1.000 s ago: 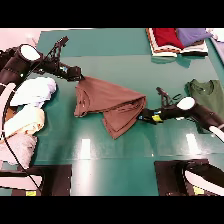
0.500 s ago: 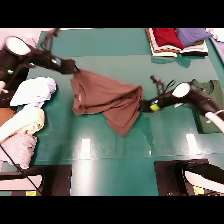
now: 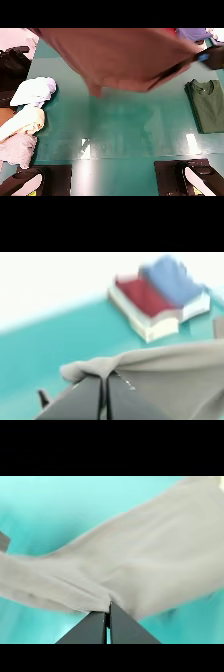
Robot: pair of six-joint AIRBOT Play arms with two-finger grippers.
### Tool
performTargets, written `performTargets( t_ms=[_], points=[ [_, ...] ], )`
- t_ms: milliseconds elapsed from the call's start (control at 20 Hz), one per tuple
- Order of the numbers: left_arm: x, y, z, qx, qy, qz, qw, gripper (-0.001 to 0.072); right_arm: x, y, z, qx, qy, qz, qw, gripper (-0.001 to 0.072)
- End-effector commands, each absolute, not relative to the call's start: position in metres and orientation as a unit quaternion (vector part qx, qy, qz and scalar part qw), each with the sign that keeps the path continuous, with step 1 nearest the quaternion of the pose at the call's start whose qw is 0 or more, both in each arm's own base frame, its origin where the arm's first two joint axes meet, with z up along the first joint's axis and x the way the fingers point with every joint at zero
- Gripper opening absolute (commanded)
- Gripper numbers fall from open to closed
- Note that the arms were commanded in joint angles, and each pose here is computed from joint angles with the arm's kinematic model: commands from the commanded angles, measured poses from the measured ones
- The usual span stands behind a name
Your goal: Fold the shirts.
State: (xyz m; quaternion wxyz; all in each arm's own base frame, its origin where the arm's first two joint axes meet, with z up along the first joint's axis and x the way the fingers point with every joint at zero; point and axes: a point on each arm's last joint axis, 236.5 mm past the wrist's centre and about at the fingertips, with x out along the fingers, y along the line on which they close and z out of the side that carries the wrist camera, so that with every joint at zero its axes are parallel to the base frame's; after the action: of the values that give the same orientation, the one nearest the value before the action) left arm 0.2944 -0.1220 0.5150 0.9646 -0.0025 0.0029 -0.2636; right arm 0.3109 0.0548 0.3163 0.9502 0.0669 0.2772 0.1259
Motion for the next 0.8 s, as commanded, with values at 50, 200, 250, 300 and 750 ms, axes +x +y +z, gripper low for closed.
performTargets(
  t_ms=[50, 200, 250, 300, 750],
  points=[
    [0.173, -0.105, 0.601, 0.023, -0.165, -0.228, 0.959, 0.0026, 0.247, 0.030, 0.404, 0.033, 0.177, 0.071, 0.981, 0.0017],
    [0.159, -0.104, 0.606, 0.023, -0.180, -0.227, 0.957, 0.0026, 0.239, 0.027, 0.411, 0.044, 0.193, 0.061, 0.978, 0.0017],
    [0.168, -0.104, 0.600, 0.021, -0.169, -0.226, 0.959, 0.0026, 0.241, 0.027, 0.406, 0.046, 0.212, 0.063, 0.974, 0.0016],
    [0.187, -0.103, 0.587, 0.018, -0.145, -0.225, 0.963, 0.0026, 0.248, 0.026, 0.396, 0.051, 0.236, 0.064, 0.968, 0.0017],
    [0.435, -0.113, 0.210, -0.058, 0.383, -0.233, 0.892, 0.0027, 0.378, 0.079, 0.141, 0.123, 0.545, 0.141, 0.818, 0.0017]
  ],
)
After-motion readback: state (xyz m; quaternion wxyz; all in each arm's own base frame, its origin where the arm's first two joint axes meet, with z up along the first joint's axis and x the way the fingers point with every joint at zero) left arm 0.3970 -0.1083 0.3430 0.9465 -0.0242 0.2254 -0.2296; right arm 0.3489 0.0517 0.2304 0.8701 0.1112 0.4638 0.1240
